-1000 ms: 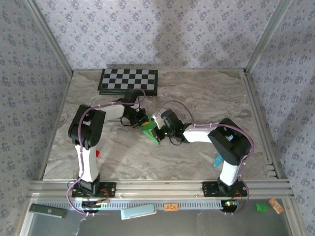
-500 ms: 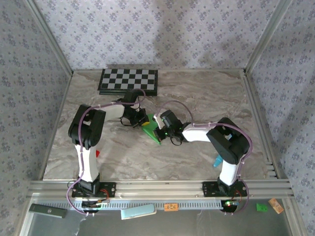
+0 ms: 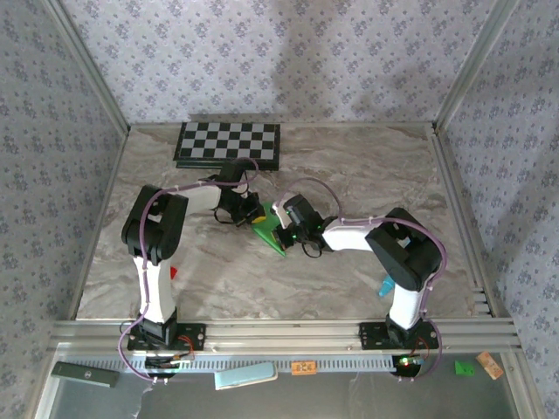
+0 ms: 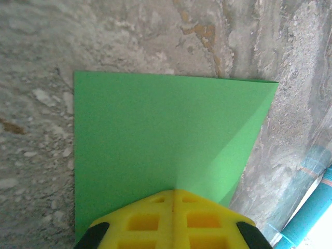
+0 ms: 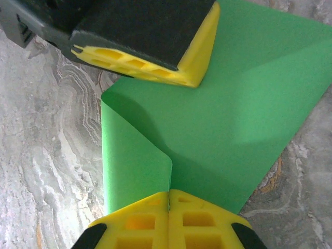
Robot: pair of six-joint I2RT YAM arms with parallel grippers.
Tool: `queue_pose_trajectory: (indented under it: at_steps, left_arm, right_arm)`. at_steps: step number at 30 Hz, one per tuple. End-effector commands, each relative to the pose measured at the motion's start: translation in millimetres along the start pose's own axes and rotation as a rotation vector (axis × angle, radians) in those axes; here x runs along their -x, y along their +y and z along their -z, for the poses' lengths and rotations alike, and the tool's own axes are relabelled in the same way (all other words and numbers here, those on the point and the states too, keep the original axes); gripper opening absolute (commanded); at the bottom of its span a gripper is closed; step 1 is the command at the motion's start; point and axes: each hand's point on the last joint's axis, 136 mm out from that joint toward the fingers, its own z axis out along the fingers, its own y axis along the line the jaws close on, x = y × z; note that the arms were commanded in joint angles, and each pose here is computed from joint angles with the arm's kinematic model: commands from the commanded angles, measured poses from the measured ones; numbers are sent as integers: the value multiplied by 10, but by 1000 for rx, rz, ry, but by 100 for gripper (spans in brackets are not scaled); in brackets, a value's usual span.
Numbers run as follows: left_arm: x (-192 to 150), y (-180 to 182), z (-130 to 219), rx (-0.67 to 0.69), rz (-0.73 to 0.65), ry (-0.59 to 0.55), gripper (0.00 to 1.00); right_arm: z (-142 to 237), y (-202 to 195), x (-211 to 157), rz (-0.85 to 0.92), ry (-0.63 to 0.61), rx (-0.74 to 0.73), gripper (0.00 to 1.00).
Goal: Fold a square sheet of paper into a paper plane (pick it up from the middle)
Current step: Third fold the triangle at the center of the table.
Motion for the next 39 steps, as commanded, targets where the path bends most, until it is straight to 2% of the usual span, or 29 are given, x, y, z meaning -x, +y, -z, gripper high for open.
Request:
queue_pose_trajectory:
  at_steps: [1, 22, 26, 29, 33, 39]
  left_arm:
    - [-88, 165, -134, 54, 24, 41, 1]
    - [-83, 136, -117, 47, 19, 38, 1]
    - [-32, 13, -23, 27, -1, 17, 1]
    - [58, -195, 149, -8, -25, -27, 6]
    - [182, -358, 410, -52, 6, -123, 24]
    - [120, -409, 573, -133, 70, -181, 29]
  right_arm:
    - [-44, -56, -11, -18, 24, -23, 0]
    - [-104, -121, -119, -29, 74, -55, 0]
    - [-110, -139, -164, -30, 92, -66, 0]
    - [-116, -158, -210, -30, 109, -75, 0]
    - [-124, -160, -225, -32, 115, -76, 0]
    - [-137, -157, -223, -36, 119, -74, 0]
